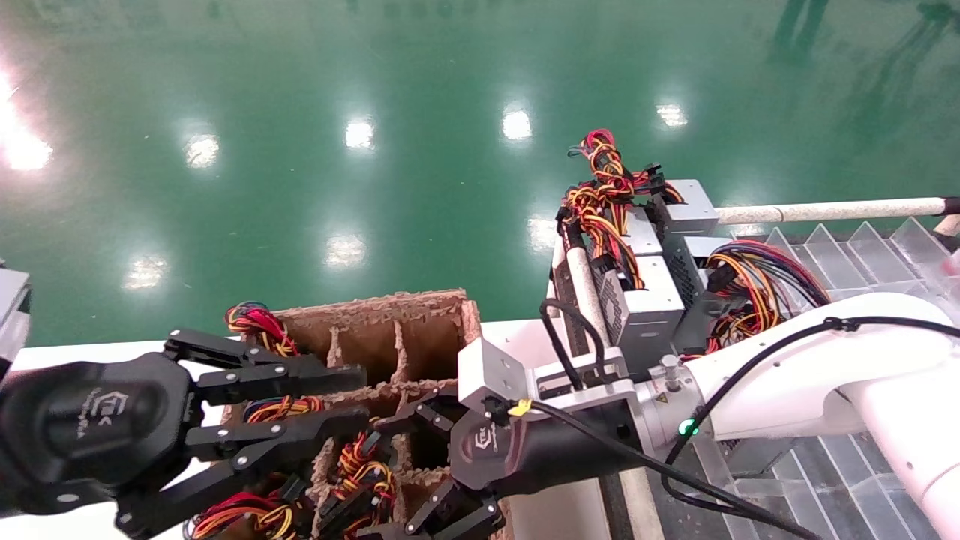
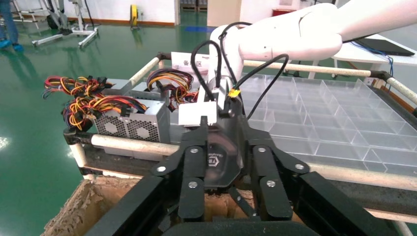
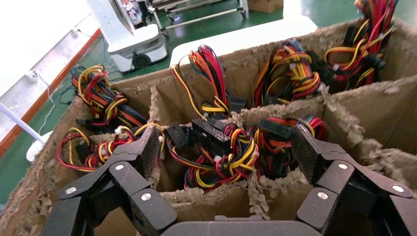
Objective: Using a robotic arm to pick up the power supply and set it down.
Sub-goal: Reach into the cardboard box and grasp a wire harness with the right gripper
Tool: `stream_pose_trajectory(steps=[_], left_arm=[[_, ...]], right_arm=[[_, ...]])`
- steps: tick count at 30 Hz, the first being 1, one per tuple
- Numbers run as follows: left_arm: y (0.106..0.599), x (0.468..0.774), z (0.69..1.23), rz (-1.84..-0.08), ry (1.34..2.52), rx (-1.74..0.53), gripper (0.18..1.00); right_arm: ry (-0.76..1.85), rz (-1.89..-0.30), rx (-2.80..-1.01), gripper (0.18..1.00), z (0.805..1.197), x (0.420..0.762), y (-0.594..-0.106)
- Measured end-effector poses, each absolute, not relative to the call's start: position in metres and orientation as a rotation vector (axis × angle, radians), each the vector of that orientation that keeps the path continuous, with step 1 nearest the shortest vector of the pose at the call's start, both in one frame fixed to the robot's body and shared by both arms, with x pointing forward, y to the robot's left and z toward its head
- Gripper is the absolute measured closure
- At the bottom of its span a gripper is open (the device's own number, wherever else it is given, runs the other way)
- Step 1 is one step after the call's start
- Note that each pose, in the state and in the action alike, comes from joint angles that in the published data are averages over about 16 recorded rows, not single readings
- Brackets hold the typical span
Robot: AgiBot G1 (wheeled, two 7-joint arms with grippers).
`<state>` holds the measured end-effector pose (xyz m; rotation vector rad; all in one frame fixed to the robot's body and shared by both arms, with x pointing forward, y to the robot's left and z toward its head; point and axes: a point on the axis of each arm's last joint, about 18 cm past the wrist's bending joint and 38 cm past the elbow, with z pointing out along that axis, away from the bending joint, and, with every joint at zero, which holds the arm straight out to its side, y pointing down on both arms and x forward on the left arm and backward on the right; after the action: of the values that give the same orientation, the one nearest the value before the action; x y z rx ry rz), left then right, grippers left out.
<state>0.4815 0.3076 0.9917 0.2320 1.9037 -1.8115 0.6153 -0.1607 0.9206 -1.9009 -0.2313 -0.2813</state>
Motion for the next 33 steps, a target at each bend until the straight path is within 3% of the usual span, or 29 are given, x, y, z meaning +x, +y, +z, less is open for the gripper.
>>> stream_pose_trajectory(steps=[12,33], left_arm=[[0.308,0.482,0.992,-1.811,1.904,0.232,0.949],[0.308,0.482,0.992,-1.811,1.904,0.232,0.993]], right_arm=[[-0.216,-0.270,-1.937,0.335,0.910,0.625,-0.156],[-0.222,-0.258,-1.961,0.777,0.909,0.626,-0.156]])
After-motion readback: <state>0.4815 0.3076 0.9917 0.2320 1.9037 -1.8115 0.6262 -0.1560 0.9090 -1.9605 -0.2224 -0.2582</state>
